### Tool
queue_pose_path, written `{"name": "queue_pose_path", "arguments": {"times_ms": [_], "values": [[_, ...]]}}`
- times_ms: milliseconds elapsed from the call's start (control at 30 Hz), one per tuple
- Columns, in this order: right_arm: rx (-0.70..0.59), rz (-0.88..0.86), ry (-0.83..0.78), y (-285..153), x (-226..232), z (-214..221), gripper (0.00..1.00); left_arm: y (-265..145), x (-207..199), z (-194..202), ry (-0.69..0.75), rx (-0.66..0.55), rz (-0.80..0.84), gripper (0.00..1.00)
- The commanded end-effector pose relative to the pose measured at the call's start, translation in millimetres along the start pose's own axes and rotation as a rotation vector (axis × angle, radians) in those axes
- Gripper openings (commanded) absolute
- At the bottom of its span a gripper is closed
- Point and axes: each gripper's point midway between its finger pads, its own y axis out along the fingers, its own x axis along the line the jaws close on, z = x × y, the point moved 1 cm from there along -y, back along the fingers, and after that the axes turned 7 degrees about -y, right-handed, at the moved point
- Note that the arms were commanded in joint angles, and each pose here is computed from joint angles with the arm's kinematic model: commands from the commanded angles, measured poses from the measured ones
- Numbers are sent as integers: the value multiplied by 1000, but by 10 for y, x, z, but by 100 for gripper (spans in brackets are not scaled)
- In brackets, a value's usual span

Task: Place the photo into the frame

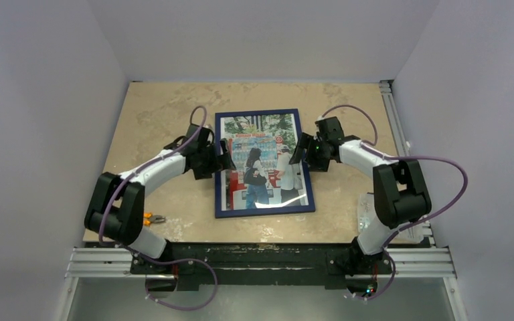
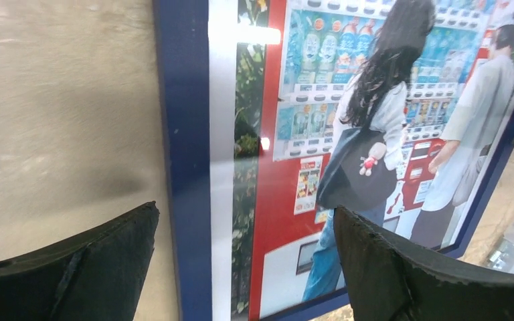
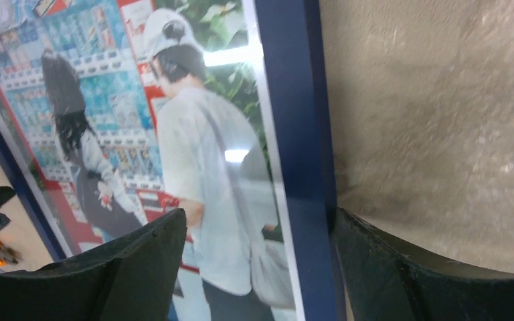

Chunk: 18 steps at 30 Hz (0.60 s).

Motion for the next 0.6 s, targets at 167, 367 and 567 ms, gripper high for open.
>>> {"name": "queue_pose_path", "arguments": {"times_ms": [167, 367, 567], "values": [[-325, 6, -109, -1021, 292, -436, 89, -1279, -185, -491, 127, -470, 67, 100], [-515, -5, -173, -1640, 367, -515, 92, -2034, -104, -494, 177, -731, 138, 100], [-687, -26, -234, -2036, 380, -506, 93, -2398, 122, -475, 205, -872, 83, 100]]}}
